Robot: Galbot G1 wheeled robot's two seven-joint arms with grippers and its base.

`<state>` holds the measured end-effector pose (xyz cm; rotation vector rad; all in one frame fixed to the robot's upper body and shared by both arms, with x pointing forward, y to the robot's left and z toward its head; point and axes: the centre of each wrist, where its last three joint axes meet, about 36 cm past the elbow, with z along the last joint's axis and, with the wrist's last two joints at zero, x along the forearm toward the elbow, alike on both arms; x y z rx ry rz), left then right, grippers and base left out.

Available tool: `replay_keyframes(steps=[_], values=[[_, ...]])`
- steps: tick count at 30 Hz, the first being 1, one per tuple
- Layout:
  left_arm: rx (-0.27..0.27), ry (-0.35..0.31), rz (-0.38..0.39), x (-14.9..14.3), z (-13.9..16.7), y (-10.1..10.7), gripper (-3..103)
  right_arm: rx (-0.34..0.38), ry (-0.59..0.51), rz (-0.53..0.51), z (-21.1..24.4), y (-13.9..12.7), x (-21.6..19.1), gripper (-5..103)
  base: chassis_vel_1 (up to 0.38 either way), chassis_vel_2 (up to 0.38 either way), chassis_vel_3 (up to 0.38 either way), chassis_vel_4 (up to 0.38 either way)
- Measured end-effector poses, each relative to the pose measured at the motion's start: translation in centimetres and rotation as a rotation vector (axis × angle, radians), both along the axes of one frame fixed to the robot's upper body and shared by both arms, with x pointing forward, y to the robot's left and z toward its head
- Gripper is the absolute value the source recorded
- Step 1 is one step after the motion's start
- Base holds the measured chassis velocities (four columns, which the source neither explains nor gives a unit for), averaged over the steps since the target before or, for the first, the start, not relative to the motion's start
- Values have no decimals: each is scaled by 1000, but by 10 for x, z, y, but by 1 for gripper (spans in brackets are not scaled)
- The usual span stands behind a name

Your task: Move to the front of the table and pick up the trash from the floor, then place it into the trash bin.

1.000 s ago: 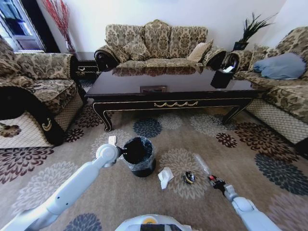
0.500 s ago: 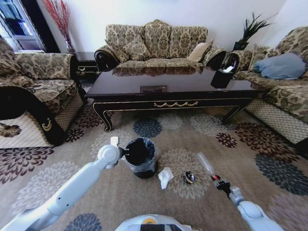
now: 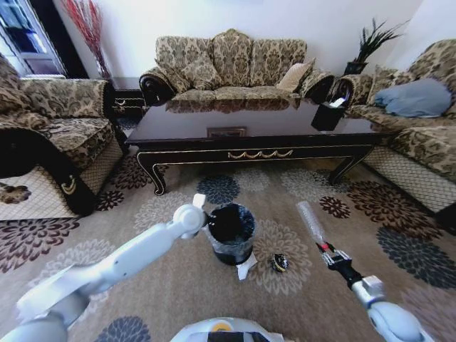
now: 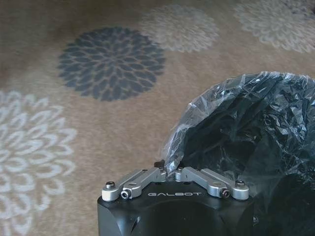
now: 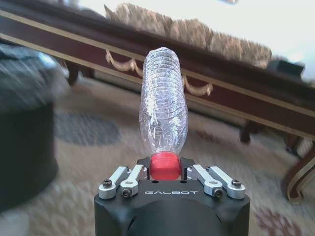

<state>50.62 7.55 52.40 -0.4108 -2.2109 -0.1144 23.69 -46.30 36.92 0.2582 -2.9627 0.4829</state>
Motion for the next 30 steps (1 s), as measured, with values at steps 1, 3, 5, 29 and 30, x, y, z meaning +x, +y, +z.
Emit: replay_keyframes(steps=[1,3,5,29,30], values=[[4,7,-12,0,-2,-9,2,2,-18,13,8,7,-7,30,0,0,0,0],[8,13,-20,0,-4,-15,2,7,-31,22,14,14,-13,30,0,0,0,0],[10,32,-31,1,-10,-28,2,37,-59,48,28,38,-23,30,0,0,0,0],[10,61,-124,-17,-13,-106,2,127,-78,153,47,141,-35,30,0,0,0,0],[13,61,-124,-17,-14,-107,2,130,-75,155,45,142,-33,30,0,0,0,0]])
